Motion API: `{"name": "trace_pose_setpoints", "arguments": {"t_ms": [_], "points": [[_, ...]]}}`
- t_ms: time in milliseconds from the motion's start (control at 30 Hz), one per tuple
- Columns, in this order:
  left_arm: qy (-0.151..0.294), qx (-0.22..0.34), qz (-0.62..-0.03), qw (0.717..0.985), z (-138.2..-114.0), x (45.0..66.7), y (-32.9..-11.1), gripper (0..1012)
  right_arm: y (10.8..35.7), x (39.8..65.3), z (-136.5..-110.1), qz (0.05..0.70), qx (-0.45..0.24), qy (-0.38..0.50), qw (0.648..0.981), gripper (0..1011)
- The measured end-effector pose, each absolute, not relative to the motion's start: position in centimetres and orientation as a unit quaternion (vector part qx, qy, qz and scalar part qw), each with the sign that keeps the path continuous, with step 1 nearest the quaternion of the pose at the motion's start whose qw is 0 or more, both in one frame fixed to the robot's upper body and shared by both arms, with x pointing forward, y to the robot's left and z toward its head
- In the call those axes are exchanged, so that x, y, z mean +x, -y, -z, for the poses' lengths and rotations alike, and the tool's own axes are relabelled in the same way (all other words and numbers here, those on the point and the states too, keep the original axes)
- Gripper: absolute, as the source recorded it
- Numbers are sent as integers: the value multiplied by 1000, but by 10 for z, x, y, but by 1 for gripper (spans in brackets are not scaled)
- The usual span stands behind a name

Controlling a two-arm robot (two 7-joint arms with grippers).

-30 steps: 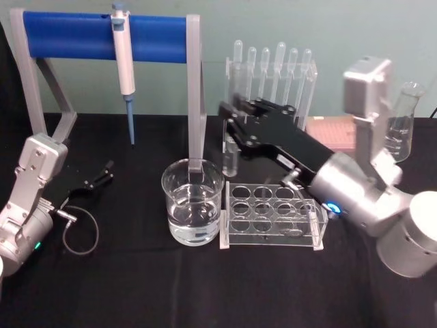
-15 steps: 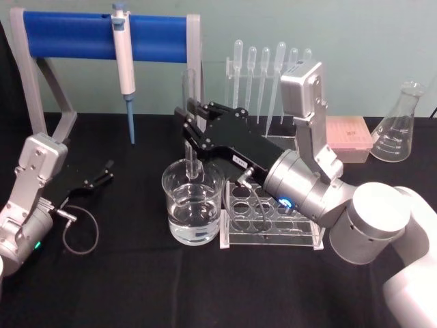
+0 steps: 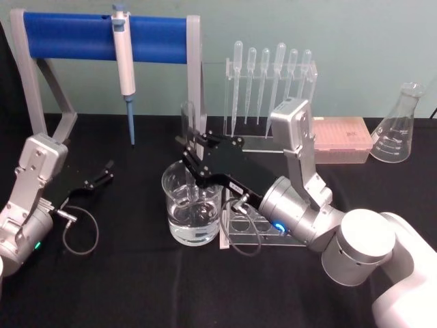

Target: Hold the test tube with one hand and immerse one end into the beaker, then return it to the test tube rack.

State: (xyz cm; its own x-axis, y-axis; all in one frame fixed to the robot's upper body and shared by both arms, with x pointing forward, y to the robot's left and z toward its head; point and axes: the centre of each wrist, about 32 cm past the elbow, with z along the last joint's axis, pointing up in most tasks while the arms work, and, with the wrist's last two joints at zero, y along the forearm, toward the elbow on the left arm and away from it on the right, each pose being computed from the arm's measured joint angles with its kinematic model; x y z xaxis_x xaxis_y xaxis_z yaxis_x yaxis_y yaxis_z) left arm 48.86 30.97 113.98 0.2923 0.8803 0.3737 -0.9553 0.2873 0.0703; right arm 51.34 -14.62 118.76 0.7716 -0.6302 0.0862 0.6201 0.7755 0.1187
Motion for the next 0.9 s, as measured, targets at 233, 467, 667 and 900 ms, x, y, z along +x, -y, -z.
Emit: {"name": "trace_pose_setpoints", "arguments": {"t_ms": [233,467,667,900], "points": [[132,141,-580,791,-1140,489,-310,1000,145,514,-1174,336,40,61,939,233],[132,141,-580,791,-1140,489,-310,1000,145,514,-1163,338,35,58,939,233],[132,141,-580,791,-1140,489,-310,1000,144,513,-1156,339,31,54,939,233],[132,141,-580,791,-1140,489,-310,1000,143,510,-1152,340,29,51,939,233]]}}
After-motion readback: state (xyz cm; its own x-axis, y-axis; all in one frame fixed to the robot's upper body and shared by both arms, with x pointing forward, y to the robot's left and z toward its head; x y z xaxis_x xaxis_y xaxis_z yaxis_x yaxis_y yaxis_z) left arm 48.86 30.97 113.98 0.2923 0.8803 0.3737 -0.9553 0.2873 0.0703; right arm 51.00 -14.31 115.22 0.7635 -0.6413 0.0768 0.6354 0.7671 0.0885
